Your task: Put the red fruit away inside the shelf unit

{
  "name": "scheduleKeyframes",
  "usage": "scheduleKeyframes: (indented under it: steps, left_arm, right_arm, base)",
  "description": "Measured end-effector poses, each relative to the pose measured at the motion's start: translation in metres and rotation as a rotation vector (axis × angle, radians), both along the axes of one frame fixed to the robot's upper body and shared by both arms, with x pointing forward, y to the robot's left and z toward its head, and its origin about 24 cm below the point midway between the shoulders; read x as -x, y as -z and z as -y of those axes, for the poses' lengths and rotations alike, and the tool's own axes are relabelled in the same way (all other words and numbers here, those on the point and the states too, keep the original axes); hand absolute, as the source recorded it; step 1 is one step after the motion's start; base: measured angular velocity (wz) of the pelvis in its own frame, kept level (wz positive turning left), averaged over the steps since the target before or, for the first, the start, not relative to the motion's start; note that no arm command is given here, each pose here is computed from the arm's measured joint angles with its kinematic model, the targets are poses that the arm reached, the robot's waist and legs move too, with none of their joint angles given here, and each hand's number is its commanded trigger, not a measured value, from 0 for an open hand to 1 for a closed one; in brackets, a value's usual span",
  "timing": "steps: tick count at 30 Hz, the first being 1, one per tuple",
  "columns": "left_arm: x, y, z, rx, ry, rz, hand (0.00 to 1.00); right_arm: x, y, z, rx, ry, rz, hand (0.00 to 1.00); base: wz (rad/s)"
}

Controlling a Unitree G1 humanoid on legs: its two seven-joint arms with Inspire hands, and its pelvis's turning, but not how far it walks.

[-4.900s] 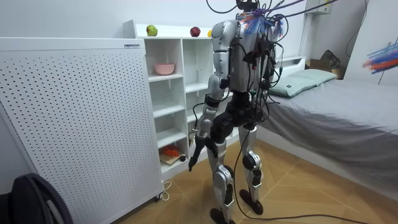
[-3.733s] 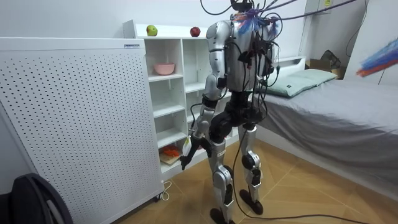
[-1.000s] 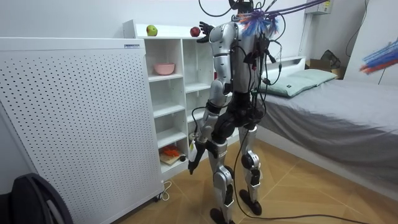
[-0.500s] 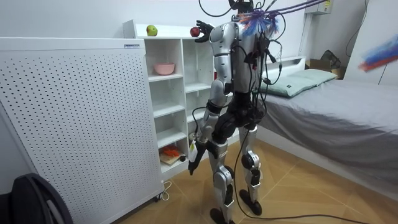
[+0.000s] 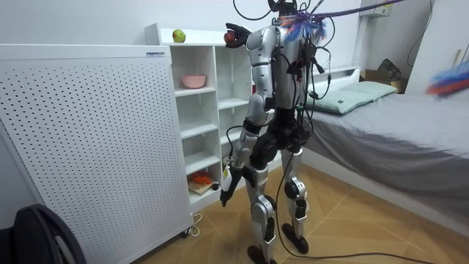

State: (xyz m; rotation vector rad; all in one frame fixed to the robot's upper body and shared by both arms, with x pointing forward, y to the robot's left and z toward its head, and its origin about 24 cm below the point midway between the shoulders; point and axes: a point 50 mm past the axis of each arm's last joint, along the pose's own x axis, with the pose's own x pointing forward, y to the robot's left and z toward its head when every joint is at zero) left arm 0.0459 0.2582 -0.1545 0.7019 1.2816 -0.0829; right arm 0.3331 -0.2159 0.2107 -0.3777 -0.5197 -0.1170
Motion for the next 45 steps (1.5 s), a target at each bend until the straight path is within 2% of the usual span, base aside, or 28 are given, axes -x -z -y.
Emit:
scheduleKeyframes:
  steps: [24,30,40,45]
  left_arm:
    - [-0.001,0.0,0.0,0.002,0.018,-0.007,0.0]
    - [-0.002,0.0,0.0,0.005,0.02,-0.006,0.0]
    - [-0.009,-0.001,0.001,0.011,0.029,0.019,0.0]
    - [-0.014,-0.001,0.003,0.017,0.037,0.037,0.0]
  right_arm:
    - [0.002,-0.004,0.001,0.01,0.0,0.016,1.0]
    - [0.009,-0.013,-0.016,0.074,-0.089,0.05,1.0]
    - [0.051,-0.037,-0.053,0.208,-0.281,0.221,1.0]
    - [0.06,-0.04,-0.067,0.258,-0.361,0.238,1.0]
  base:
    - [0.0]
    - [-0.04]
    - [-0.04]
    - [-0.09]
